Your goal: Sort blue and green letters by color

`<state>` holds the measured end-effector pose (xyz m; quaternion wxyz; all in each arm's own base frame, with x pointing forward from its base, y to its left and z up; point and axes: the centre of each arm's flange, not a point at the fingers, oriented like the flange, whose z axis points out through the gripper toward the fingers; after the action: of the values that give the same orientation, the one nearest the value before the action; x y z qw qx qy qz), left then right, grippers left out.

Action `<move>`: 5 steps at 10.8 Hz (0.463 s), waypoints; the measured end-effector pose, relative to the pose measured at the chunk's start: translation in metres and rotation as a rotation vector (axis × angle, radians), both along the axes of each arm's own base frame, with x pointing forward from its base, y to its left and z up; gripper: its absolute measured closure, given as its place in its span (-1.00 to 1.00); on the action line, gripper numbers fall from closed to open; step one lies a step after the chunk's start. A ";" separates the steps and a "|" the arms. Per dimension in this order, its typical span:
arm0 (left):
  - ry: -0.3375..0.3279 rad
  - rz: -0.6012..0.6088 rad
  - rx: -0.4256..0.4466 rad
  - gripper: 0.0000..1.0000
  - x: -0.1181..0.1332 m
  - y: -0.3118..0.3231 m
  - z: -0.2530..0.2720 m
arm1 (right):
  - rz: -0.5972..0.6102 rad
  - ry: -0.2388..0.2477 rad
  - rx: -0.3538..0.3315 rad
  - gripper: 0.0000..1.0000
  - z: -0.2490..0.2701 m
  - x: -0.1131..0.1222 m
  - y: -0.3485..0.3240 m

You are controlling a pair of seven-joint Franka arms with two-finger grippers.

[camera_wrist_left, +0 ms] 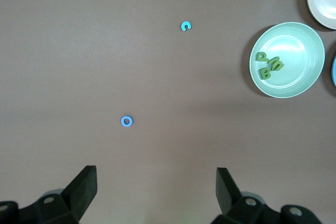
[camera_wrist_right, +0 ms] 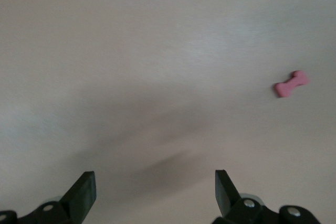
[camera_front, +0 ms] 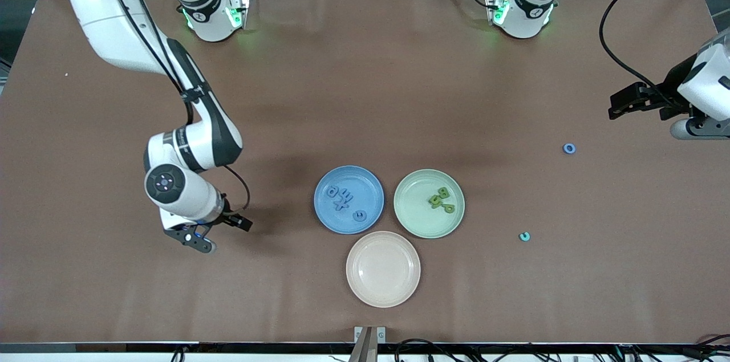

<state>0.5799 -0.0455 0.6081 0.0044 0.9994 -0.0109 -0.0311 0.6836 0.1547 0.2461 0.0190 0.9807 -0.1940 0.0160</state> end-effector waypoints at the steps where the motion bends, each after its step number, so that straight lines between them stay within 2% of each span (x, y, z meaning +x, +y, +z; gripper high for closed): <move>1: 0.000 0.000 0.000 -1.00 0.000 0.000 0.000 | 0.050 0.004 -0.008 -1.00 0.006 -0.015 -0.015; 5: -0.002 -0.002 -0.001 -1.00 0.000 -0.001 0.000 | 0.189 0.029 -0.045 -1.00 0.076 -0.080 -0.051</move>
<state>0.5801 -0.0467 0.6078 0.0047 0.9995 -0.0119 -0.0304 0.6040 0.1039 0.3222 0.0422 0.9941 -0.1000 0.0081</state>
